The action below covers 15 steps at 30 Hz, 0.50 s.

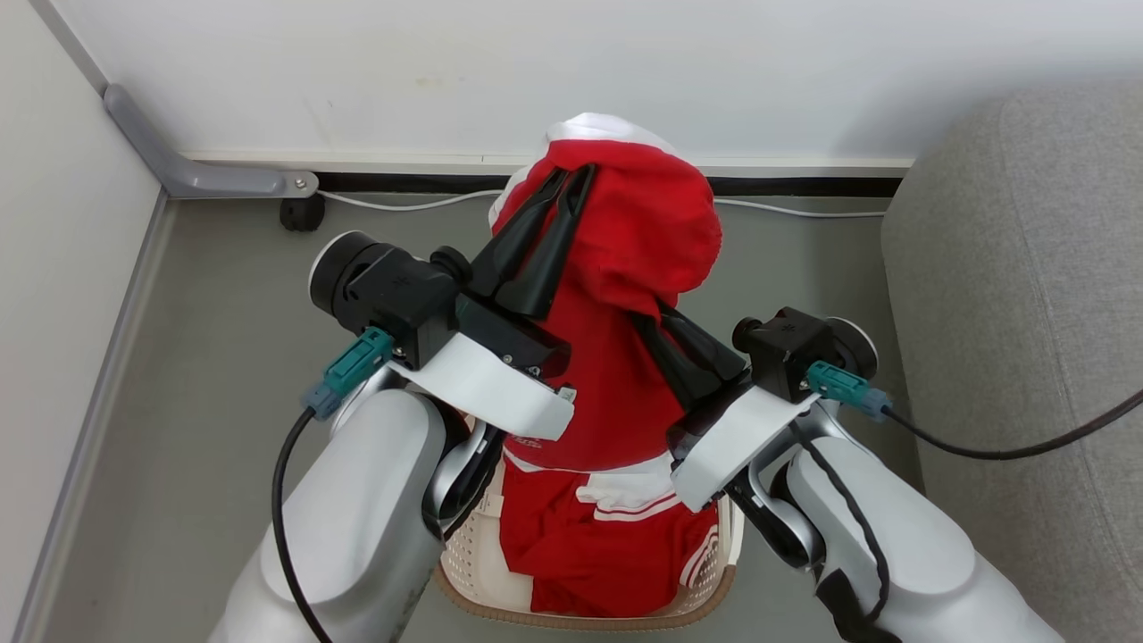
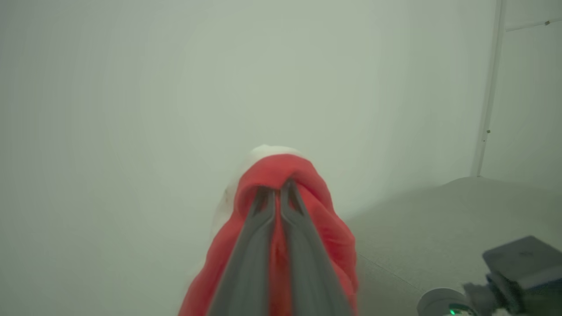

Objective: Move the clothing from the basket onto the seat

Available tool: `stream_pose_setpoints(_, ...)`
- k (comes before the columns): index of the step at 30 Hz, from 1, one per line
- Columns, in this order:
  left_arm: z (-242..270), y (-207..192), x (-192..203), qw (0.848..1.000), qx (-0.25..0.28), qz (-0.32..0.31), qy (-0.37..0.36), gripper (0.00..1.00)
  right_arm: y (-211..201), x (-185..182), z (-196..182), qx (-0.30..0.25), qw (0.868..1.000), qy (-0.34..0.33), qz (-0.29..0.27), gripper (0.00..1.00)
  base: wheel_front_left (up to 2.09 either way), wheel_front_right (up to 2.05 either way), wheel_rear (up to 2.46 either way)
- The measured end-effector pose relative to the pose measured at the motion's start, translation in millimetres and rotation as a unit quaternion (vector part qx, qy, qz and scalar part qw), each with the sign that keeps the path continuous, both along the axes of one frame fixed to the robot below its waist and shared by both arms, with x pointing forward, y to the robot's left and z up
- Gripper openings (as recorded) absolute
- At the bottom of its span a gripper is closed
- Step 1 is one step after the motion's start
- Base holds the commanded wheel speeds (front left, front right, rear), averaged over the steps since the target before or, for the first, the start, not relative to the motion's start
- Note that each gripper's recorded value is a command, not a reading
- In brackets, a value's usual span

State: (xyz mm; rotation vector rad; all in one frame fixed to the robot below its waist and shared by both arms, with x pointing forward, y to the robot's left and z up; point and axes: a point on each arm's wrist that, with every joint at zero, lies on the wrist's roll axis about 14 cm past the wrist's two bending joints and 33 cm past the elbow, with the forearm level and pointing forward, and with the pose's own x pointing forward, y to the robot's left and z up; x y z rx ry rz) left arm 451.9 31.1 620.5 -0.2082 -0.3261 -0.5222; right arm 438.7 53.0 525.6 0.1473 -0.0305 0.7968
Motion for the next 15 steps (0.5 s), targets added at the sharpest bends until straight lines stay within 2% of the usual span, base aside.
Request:
stream_pose_setpoints(9,-22,-1,5,1.000,0.016,-0.007,0.026,1.00,-28,12,19,0.026,0.998,-0.018,-0.046,0.00,0.00,0.00,0.00)
stream_pose_setpoints(15,-39,-13,4,0.998,0.029,-0.031,0.045,1.00,-73,24,31,0.041,0.993,-0.034,-0.109,0.00,0.00,0.00,0.00)
